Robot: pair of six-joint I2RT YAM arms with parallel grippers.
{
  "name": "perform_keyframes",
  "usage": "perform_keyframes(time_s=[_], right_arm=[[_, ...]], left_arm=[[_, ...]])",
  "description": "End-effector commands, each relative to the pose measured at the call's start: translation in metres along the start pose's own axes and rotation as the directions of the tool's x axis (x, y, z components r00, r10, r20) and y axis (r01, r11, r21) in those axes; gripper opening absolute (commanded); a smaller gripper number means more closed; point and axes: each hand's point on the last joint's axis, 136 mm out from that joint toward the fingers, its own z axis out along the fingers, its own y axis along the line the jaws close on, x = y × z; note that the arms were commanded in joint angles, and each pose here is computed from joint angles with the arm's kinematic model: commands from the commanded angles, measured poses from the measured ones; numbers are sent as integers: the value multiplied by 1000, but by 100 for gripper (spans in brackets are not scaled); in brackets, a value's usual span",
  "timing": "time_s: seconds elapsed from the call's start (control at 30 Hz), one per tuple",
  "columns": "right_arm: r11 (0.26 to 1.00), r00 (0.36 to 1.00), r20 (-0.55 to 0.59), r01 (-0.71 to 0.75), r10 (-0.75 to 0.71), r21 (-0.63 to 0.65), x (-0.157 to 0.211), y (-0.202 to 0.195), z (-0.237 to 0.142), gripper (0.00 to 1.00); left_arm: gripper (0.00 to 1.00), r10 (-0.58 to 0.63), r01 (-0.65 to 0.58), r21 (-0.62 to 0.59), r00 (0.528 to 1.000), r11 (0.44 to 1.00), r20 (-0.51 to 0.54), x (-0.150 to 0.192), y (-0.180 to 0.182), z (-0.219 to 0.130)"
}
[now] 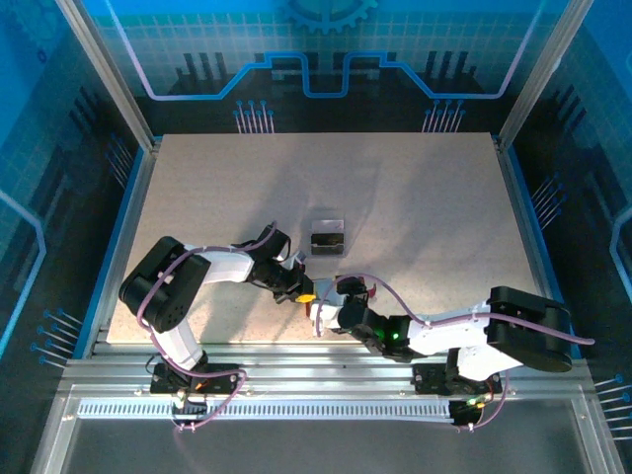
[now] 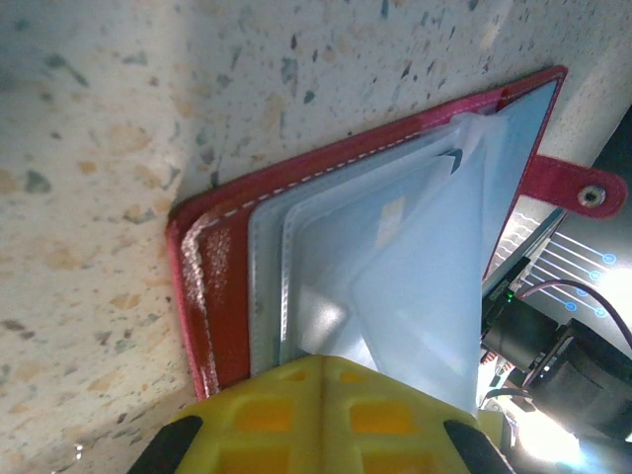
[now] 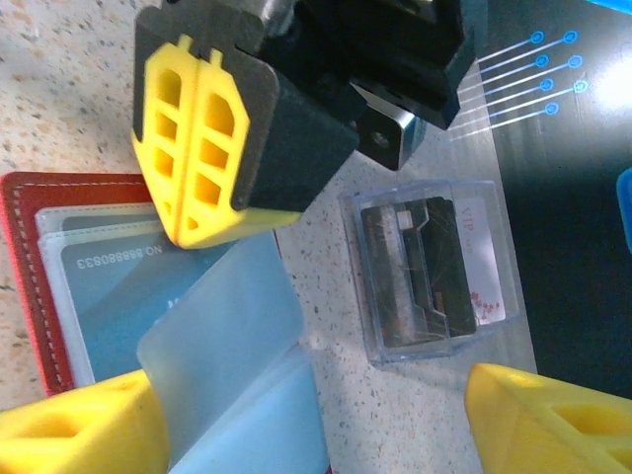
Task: Take the credit cards out of the card holder
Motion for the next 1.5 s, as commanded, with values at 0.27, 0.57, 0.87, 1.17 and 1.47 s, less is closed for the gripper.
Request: perform_keyframes(time_s=[0.27,0.57,0.87,1.17,1.47], right_arm=[[994,993,-87,-78,85,77,22,-18,-6,75],[987,966,-213,-135,149,82,48,-25,-9,75],[940,886,-317,-330,339,82,62,-46,-24,75],[687,660,-287,-727,694,-10,33,-79,-36,74],[133,182,-377,-980,908,-151,-2,-64,-27,63]], left_arm=[[4,-67,64,-96,997,993,-24,14,27,1],[4,-66,63,-98,997,993,-26,14,27,2],[4,-51,49,-101,999,994,-18,9,19,-2],[4,-28,27,-106,1000,994,0,7,11,-10],[6,9,-9,-47,1000,999,13,6,-18,-20]])
